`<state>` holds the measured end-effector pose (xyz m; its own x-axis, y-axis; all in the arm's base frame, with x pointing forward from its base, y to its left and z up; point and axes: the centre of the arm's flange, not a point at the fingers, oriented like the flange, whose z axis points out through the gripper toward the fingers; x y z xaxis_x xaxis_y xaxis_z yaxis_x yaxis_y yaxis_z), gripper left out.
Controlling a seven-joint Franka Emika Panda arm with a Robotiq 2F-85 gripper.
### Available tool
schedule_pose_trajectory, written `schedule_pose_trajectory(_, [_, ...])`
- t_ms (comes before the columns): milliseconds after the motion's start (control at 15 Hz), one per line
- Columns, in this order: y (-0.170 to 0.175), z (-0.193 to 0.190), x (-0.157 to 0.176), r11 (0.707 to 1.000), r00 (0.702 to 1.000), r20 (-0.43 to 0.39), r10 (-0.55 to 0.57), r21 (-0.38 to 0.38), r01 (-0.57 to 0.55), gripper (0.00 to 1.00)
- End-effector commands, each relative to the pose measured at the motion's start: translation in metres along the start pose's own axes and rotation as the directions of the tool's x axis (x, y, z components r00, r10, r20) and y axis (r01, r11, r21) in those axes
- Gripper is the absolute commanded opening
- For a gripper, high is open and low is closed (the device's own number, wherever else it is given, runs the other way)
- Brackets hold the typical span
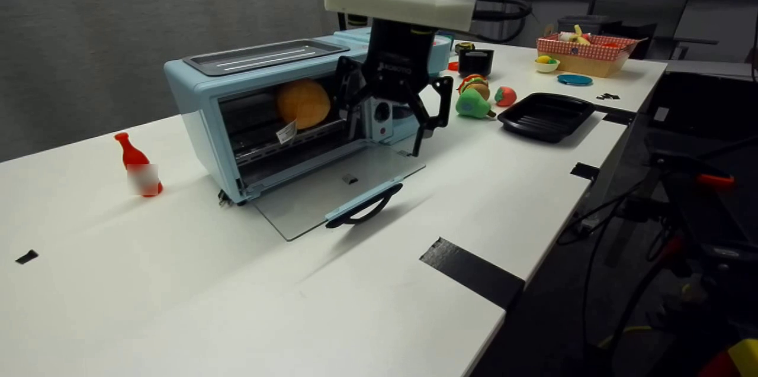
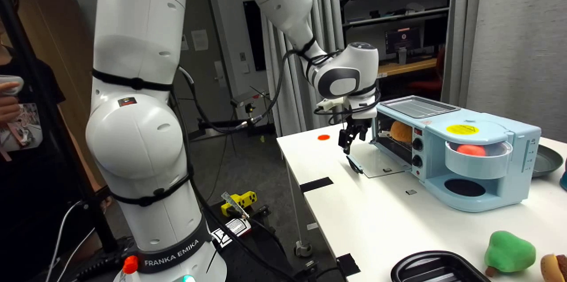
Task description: Open the toaster oven door
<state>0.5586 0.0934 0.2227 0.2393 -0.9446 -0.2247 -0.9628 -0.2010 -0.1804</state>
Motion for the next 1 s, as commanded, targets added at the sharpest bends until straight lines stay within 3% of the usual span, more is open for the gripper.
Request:
schedule_pose_trajectory(0, [0.03,-0.035,-0.019,0.996,0.996,-0.056,-0.068,0.048,0.071,1.0])
schedule_pose_trajectory(667, [0.073,-0.098,-0.048,0.95,0.962,-0.175,-0.21,0.197,0.243,1.0])
schedule_pose_trajectory(733, [0.05,-0.078,-0.039,0.966,0.974,-0.147,-0.172,0.166,0.196,1.0])
schedule_pose_trajectory(933, [0.052,-0.079,-0.041,0.966,0.973,-0.146,-0.176,0.165,0.199,1.0])
